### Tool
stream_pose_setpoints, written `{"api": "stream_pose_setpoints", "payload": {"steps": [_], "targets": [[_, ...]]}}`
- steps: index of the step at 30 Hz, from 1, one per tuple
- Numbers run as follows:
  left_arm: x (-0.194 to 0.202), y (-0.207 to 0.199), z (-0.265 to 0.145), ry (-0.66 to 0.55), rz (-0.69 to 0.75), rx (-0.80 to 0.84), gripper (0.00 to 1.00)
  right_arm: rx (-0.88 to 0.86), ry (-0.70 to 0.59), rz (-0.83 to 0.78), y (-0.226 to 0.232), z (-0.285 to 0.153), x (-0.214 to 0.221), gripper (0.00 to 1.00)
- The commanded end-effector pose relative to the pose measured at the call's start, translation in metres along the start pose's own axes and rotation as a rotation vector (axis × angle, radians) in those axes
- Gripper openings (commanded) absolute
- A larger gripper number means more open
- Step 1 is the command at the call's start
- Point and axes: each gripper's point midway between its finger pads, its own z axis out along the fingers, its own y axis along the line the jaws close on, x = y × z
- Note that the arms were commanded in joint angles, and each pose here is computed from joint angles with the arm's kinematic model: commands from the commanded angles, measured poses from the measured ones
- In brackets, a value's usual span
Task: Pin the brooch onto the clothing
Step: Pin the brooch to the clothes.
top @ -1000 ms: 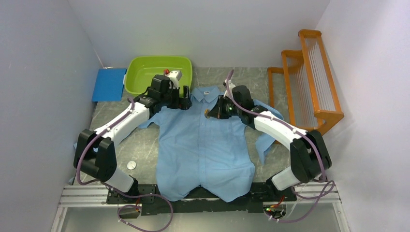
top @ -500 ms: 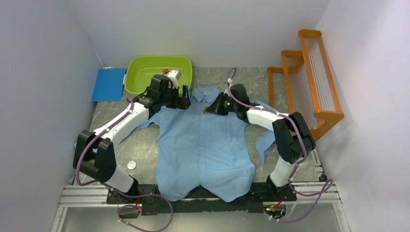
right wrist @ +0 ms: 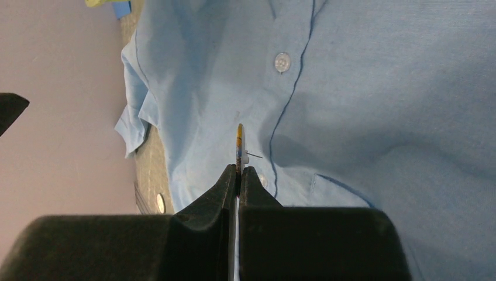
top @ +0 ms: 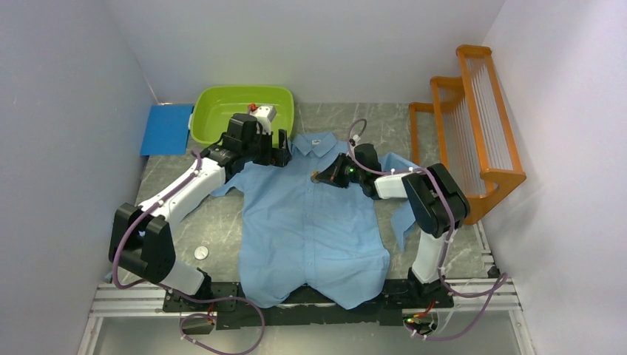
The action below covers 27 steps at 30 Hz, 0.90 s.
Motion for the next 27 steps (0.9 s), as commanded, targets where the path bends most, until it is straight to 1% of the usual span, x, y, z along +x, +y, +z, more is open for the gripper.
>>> {"api": "stream_pose_setpoints", "payload": {"steps": [1,9,14,19,27], "targets": [[-0.020,-0.013,-0.010,-0.050,0.010,0.046,0.95,-0.068,-0.064,-0.018,0.011,0.006,-0.018,0.00],[-0.020,-0.016,-0.009,-0.047,0.016,0.063,0.95,-0.057,-0.101,0.011,-0.013,0.010,-0.023,0.00],[-0.019,-0.014,-0.008,-0.045,0.003,0.051,0.95,-0.082,-0.104,0.069,-0.026,0.013,-0.018,0.00],[-0.020,-0.014,-0.010,-0.056,0.007,0.050,0.95,-0.073,-0.118,0.121,-0.040,0.014,-0.010,0.00],[-0.021,-0.015,-0.011,-0.060,0.012,0.059,0.95,-0.019,-0.183,0.174,-0.065,0.000,-0.013,0.00]]}}
